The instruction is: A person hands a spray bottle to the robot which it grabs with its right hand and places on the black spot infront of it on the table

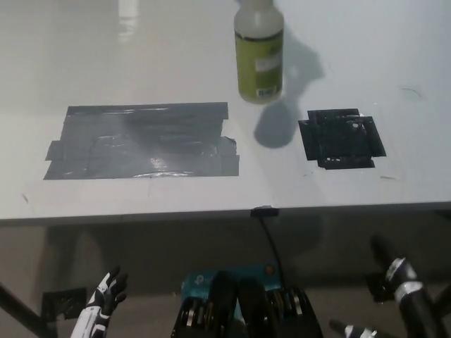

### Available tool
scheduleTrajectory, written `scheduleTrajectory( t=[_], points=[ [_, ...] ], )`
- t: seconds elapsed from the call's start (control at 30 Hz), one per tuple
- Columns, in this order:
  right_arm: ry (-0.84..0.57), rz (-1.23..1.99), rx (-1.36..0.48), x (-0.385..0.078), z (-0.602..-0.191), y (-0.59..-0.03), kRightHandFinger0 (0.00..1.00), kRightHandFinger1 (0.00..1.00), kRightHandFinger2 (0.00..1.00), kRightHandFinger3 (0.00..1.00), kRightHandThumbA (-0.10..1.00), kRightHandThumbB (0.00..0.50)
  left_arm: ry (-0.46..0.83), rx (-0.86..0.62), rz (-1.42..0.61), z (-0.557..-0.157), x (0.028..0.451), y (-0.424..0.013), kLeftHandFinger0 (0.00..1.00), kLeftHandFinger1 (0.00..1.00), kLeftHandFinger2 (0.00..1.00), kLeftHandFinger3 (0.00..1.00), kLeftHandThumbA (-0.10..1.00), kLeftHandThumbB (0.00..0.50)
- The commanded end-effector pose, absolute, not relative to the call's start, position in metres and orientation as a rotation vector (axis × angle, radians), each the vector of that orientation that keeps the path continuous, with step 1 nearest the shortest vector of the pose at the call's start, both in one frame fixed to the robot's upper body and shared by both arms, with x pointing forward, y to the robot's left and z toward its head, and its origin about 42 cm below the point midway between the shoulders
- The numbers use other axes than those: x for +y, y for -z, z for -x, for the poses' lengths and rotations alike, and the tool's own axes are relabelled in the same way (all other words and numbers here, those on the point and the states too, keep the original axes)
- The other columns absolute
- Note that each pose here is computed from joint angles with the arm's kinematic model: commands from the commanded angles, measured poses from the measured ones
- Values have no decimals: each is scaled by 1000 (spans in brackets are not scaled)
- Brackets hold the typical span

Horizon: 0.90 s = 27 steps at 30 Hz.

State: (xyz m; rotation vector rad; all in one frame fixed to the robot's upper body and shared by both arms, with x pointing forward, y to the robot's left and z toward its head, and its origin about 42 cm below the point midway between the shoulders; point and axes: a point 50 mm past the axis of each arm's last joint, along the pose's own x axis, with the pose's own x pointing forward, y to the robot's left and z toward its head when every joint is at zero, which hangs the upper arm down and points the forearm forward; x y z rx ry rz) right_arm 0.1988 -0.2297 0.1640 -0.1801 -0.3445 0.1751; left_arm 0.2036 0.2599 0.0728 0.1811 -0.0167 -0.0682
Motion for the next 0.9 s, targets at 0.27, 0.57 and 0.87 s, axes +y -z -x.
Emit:
scheduleTrajectory(
  t=[0.27, 0.57, 0.87],
  points=[
    [-151, 178, -420, -234, -301, -262, 1000, 1000, 1000, 1000, 1000, 400, 79, -75, -184, -200, 258, -79, 1000, 1000, 1000, 1000, 957, 235],
    [-225, 235, -350, -209, -396, -296, 1000, 1000, 1000, 1000, 1000, 393, 77, -82, -183, -200, 258, -79, 1000, 1000, 1000, 1000, 973, 239],
    [-226, 275, -241, -166, -471, -335, 1000, 1000, 1000, 1000, 1000, 440, 77, -92, -180, -203, 257, -84, 1000, 1000, 1000, 1000, 954, 210]
  ],
)
